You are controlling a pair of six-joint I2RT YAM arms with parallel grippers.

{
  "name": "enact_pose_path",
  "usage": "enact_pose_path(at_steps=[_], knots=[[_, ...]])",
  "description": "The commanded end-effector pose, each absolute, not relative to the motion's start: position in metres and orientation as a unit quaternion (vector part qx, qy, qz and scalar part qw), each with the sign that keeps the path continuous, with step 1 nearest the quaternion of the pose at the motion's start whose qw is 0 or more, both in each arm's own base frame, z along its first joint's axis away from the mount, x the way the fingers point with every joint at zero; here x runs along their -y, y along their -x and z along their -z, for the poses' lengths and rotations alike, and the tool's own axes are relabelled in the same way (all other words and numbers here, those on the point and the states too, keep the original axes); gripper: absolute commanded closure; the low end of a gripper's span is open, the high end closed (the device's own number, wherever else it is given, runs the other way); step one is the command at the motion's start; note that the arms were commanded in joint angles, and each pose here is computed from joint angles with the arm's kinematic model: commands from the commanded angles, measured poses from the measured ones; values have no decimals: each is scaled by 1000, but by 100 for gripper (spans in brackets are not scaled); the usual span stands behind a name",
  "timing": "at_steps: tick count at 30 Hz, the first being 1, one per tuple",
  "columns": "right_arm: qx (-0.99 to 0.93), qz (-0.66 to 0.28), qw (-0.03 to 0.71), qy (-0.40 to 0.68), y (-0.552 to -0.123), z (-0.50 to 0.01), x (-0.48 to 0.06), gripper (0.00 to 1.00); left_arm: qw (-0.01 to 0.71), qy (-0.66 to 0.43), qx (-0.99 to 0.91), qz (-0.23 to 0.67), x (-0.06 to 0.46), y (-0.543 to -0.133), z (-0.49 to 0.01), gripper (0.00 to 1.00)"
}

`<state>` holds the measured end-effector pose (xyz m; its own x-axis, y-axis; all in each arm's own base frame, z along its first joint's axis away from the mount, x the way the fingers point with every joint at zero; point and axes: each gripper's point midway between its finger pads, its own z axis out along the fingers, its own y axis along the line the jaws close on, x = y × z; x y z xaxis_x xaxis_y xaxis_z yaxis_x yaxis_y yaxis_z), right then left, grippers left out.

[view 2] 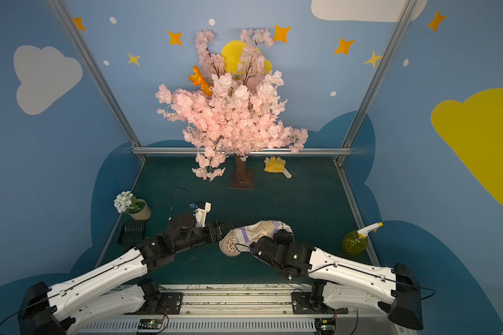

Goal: Pour the oats into the breakfast bowl
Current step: Pour the oats into the bowl.

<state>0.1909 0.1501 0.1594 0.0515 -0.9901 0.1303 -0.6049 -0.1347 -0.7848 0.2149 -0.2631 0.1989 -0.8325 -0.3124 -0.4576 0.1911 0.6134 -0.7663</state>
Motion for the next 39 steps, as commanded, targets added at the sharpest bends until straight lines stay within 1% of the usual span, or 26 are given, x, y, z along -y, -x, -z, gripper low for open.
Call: enact_pose_path(at_steps=[1,8,30,39], knots=[[-603,377,370,598,-210,-209,-167,100,284,33,-846,450,268,-213,-201,31],[-577,411,368,603,-213,-214,-169,100,274,30,-848,453,272,-211,-196,31],[-536,472,350,606,-221,-213,-176,100,258,27,-859,441,280,-203,-174,31],[-513,498,346,607,-222,-212,-180,100,264,52,-855,443,274,-205,-167,31]])
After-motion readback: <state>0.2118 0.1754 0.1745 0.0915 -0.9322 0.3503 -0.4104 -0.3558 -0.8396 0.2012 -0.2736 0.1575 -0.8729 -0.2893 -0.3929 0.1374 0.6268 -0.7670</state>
